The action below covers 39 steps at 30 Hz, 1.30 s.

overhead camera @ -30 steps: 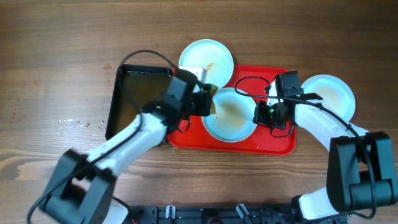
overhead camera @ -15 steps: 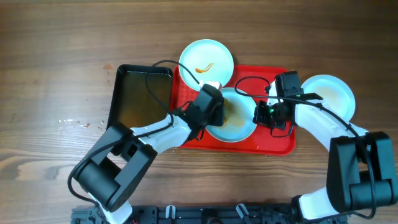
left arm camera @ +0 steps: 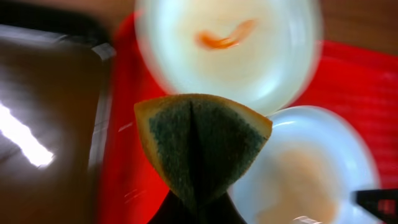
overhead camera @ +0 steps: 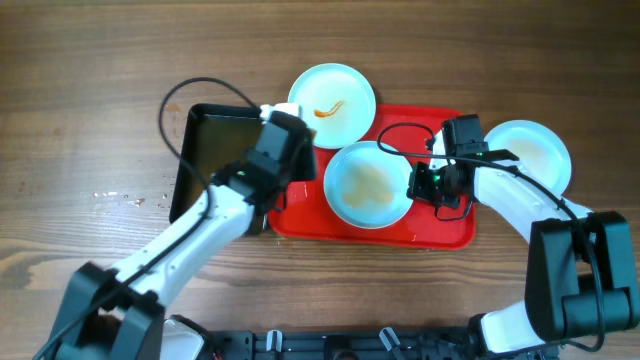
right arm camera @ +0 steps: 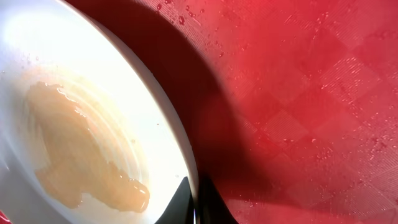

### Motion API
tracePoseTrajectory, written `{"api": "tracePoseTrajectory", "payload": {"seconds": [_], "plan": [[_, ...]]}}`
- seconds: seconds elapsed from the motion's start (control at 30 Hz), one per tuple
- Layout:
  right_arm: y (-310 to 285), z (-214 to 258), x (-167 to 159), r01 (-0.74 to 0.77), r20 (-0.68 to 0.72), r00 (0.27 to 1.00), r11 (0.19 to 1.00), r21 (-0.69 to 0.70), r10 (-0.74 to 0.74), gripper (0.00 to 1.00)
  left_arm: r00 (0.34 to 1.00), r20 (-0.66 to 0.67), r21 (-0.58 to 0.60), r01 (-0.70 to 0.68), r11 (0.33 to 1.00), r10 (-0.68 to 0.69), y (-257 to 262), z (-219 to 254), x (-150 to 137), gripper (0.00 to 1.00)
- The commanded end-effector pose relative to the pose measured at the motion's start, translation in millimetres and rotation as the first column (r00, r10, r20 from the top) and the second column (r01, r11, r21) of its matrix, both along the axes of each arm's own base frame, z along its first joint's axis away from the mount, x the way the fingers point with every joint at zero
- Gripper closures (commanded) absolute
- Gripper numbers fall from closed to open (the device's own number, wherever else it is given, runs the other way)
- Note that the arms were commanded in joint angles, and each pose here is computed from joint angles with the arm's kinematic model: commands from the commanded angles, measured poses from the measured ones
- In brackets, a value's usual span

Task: Clean dirty plates on tray and stack at the side
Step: 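Return the sponge to the black tray with left gripper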

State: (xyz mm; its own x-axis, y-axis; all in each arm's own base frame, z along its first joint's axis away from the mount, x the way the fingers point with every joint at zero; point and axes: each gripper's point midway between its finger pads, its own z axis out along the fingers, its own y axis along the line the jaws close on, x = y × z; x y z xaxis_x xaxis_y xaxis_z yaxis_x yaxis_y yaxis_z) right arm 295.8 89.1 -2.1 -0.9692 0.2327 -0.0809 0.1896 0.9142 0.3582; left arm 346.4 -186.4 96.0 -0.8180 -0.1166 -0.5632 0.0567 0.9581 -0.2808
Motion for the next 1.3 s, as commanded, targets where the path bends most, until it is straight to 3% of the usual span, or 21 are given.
{"api": "tracePoseTrajectory", "payload": {"seconds": [0.0,0.13,0.3,0.33,0.37,0.43,0.57,0.67,0.73,0.8,1.0,1.07,1.1,1.27], "plan": [[-21,-23,-11,0.015,-0.044,0.999,0.993,-0.118,-0.021,0.96,0.989,-0.073,0.071,-0.126,0.990,0.131,61,-6,-1,0.96],[-21,-23,-11,0.015,-0.044,0.999,0.993,-0.118,-0.021,0.96,0.975,-0.194,0.215,-0.061,0.975,0.104,104,-40,-12,0.96],[-22,-23,-14,0.014,-0.056,0.998,0.993,-0.119,-0.020,0.96,0.947,-0.307,0.212,-0.033,0.977,0.099,105,-78,-19,0.96],[-22,-24,-14,0.014,-0.058,0.998,0.993,-0.120,-0.021,0.96,0.936,-0.336,0.217,-0.025,0.976,0.099,105,-89,-22,0.92],[-22,-24,-15,0.014,-0.060,0.998,0.993,-0.120,-0.021,0.96,0.930,-0.353,0.223,-0.021,0.975,0.101,106,-94,-24,0.82],[-22,-24,-15,0.013,-0.061,0.998,0.993,-0.120,-0.021,0.96,0.919,-0.379,0.231,-0.015,0.973,0.104,107,-103,-28,0.50],[-22,-24,-15,0.014,-0.061,0.998,0.993,-0.120,-0.021,0.96,0.908,-0.406,0.239,-0.008,0.971,0.107,109,-105,-35,0.43],[-22,-24,-15,0.014,-0.060,0.998,0.993,-0.120,-0.021,0.96,0.875,-0.471,0.245,0.007,0.970,0.112,111,-108,-52,0.47],[-22,-24,-15,0.014,-0.060,0.998,0.993,-0.120,-0.021,0.96,0.861,-0.503,0.192,0.021,0.981,0.080,102,-109,-59,0.59],[-22,-24,-16,0.014,-0.063,0.998,0.993,-0.120,-0.021,0.96,0.861,-0.504,0.170,0.024,0.985,0.066,98,-108,-58,0.93],[-22,-24,-16,0.013,-0.064,0.998,0.993,-0.120,-0.021,0.96,0.875,-0.477,0.190,0.015,0.982,0.079,101,-108,-51,0.96],[-22,-24,-16,0.013,-0.064,0.998,0.993,-0.121,-0.021,0.96,0.892,-0.439,0.243,-0.002,0.970,0.112,110,-106,-44,0.51],[-22,-24,-16,0.013,-0.064,0.998,0.993,-0.121,-0.021,0.96,0.901,-0.419,0.250,-0.009,0.968,0.117,111,-106,-39,0.42],[-22,-24,-16,0.013,-0.064,0.998,0.993,-0.121,-0.021,0.96,0.952,-0.288,0.209,-0.043,0.977,0.103,102,-97,-4,0.36]]}}
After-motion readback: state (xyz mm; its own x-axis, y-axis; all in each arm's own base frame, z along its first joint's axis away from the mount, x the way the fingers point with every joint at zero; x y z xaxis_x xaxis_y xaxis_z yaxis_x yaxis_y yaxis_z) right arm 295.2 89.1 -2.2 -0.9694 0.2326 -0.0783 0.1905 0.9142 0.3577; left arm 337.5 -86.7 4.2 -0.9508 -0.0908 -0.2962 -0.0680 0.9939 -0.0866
